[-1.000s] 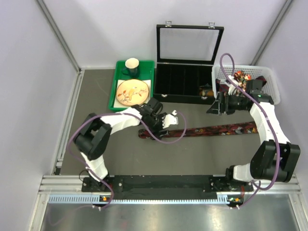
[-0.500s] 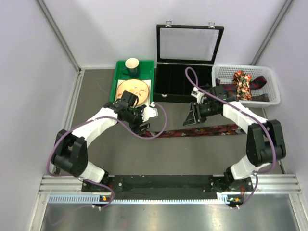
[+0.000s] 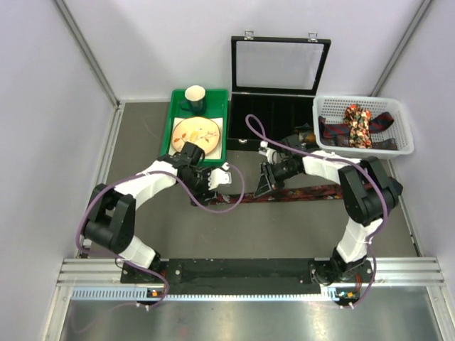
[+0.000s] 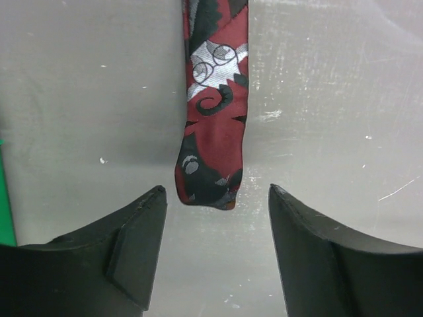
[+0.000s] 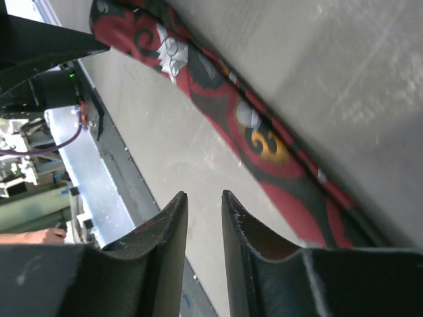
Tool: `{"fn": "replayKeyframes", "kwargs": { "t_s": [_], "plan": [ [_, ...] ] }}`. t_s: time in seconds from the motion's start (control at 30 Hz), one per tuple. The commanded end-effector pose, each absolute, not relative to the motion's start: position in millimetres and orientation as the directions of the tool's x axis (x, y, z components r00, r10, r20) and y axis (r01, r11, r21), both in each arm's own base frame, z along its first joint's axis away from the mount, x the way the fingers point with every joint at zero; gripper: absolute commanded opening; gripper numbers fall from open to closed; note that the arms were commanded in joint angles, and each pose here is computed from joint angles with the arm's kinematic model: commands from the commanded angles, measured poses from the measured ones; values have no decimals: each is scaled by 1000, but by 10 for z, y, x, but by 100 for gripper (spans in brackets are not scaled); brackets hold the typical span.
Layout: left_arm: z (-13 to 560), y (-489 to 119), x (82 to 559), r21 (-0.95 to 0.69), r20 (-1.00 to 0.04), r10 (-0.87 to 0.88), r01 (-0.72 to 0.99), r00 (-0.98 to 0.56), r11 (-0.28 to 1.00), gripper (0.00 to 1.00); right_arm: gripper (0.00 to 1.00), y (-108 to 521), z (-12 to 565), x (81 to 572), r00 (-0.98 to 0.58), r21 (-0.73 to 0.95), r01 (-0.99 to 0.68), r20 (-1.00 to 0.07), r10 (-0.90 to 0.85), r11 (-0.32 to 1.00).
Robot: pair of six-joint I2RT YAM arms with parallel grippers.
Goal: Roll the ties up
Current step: Flatten out the tie at the center of the board, then roll the tie at the center of the board.
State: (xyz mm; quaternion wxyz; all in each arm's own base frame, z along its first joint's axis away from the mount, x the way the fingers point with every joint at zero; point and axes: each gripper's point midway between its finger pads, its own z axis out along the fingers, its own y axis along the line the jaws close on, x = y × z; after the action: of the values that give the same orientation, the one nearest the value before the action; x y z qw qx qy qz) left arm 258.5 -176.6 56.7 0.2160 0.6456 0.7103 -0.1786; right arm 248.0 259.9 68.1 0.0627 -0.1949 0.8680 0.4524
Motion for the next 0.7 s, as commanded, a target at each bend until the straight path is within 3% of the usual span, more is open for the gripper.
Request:
{"fn": "replayKeyframes", "kwargs": {
  "t_s": [0.0, 0.3, 0.67],
  "plan": [
    [521, -1765, 2552, 9, -547, 836, 998, -42, 56, 65, 25, 2823, 732, 2694, -882, 736, -470, -372, -289, 487],
    [613, -1811, 2502, -7, -585, 811, 1000, -21, 21, 46, 18, 2889, 355, 2710, -900, 718, -433, -314, -303, 545],
    [750, -1987, 2548, -46, -633, 773, 999, -51, 28, 39, 18, 2864, 256, 2752, -903, 692, -430, -308, -301, 581]
  ]
}}
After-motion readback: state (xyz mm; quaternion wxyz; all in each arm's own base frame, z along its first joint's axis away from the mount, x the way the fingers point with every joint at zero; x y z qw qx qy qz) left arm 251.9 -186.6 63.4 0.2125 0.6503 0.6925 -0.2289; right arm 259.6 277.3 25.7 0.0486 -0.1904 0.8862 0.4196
